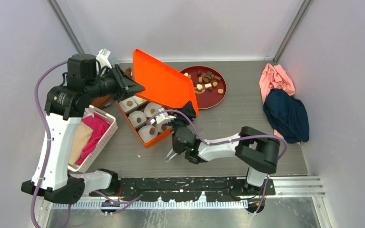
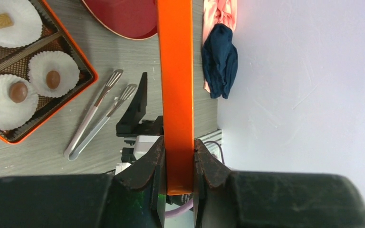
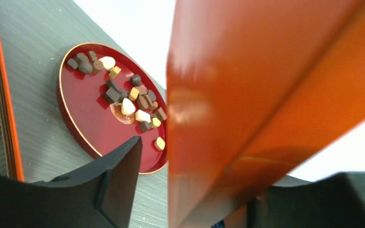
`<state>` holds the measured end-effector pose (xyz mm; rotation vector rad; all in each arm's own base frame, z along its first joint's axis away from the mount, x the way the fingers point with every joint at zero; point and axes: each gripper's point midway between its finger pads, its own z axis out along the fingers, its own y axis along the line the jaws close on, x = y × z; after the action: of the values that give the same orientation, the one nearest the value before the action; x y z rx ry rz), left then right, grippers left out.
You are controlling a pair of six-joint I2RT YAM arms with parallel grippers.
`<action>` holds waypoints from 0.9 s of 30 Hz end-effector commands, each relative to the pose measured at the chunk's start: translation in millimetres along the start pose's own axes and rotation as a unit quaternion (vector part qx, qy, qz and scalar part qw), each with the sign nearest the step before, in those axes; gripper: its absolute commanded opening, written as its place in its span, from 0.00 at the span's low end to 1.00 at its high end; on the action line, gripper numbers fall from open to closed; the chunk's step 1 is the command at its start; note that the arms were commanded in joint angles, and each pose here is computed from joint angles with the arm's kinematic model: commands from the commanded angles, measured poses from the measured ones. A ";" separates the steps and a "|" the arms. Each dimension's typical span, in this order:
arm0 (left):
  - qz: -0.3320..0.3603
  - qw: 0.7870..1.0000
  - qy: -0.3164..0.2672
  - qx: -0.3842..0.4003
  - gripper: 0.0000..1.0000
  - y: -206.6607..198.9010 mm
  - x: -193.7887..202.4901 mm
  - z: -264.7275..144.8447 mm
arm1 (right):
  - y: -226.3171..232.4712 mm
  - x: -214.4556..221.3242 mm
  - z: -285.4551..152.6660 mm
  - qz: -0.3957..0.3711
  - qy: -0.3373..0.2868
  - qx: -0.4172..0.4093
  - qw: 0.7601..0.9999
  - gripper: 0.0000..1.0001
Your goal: Pack the chocolate
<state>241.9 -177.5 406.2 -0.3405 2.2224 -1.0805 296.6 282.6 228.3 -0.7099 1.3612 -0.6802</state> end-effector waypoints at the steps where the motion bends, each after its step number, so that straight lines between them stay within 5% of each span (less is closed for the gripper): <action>1: 0.014 0.997 -0.014 0.078 0.05 -34.6 -1.7 -24.1 | -18.3 -15.3 -5.0 0.032 -0.022 0.057 0.998 0.56; 4: 0.011 0.997 -0.012 0.079 0.06 -33.0 -2.6 -22.7 | -16.1 -19.1 -4.2 0.026 -0.013 0.061 0.998 0.19; 6: 0.009 0.997 -0.014 0.079 0.06 -31.7 -4.3 -22.7 | -18.5 -21.9 -4.9 0.036 -0.010 0.063 0.997 0.07; 11: 0.004 0.997 -0.012 0.079 0.18 -27.7 -5.7 -22.1 | -28.1 -28.4 -6.3 0.058 -0.010 0.069 0.996 0.11; 19: 0.024 0.995 -0.030 0.095 0.66 -33.9 -15.6 -27.9 | -36.4 -30.1 -6.2 0.071 0.013 0.073 0.995 0.13; 23: 0.063 0.991 -0.064 0.102 0.99 -47.5 -25.8 -45.9 | -33.0 -27.9 -7.2 0.080 0.025 0.049 0.995 0.10; 27: 0.096 0.985 -0.098 0.102 1.00 -56.5 -35.3 -60.2 | -36.0 -29.5 -9.1 0.091 0.034 0.016 0.995 0.07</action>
<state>240.6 -164.5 440.6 -0.2848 2.1014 -1.1244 287.2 285.0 249.7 -0.5674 1.4026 -0.6752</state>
